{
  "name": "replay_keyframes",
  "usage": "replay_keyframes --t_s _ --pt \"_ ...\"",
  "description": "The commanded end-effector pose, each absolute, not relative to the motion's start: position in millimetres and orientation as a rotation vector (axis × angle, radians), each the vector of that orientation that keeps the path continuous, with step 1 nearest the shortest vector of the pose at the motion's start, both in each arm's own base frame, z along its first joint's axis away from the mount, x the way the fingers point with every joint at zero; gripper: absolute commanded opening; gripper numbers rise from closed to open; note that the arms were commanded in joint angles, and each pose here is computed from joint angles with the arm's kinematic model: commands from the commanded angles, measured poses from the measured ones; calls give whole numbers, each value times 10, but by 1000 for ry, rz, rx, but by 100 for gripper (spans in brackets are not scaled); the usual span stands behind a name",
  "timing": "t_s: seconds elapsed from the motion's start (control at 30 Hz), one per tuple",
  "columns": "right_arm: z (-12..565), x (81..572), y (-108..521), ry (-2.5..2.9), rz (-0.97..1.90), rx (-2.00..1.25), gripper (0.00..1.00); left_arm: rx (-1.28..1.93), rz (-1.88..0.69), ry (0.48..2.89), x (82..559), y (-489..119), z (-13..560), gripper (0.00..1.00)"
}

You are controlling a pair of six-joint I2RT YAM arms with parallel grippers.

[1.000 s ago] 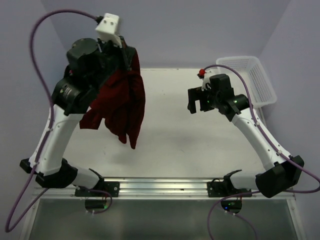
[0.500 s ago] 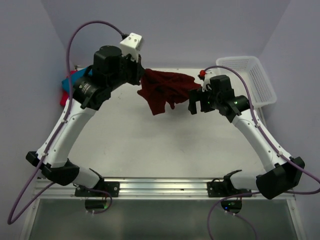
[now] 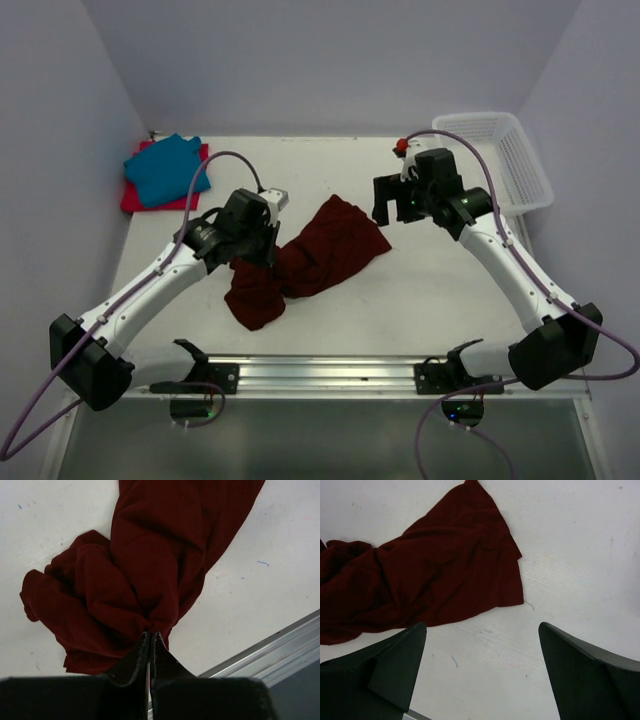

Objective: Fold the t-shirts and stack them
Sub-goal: Flatten out the tshirt

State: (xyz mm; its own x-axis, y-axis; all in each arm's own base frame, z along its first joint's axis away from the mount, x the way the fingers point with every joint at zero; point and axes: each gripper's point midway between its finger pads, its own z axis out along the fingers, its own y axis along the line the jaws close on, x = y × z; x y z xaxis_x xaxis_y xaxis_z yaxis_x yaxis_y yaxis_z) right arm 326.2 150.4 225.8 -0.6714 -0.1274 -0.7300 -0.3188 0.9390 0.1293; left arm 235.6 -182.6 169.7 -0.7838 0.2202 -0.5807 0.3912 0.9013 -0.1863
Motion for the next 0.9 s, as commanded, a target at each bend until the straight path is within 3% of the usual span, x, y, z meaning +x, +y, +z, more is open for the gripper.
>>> replay_keyframes --t_s 0.0,0.13,0.33,0.6,0.87 --pt "2227 3342 1825 2277 487 -318 99 358 -500 2342 2501 -1957 2092 0" --pt "1912 3259 2127 2344 638 -361 99 346 -466 2325 2566 -1930 2156 0" --pt "1413 3128 2273 2467 601 -402 99 299 -415 2273 2672 -1864 2333 0" --pt "895 3307 1632 2579 100 -125 98 265 -390 2241 2630 -1756 2468 0" --pt "661 3489 1454 2604 -35 21 95 251 -390 2238 2576 -1710 2485 0"
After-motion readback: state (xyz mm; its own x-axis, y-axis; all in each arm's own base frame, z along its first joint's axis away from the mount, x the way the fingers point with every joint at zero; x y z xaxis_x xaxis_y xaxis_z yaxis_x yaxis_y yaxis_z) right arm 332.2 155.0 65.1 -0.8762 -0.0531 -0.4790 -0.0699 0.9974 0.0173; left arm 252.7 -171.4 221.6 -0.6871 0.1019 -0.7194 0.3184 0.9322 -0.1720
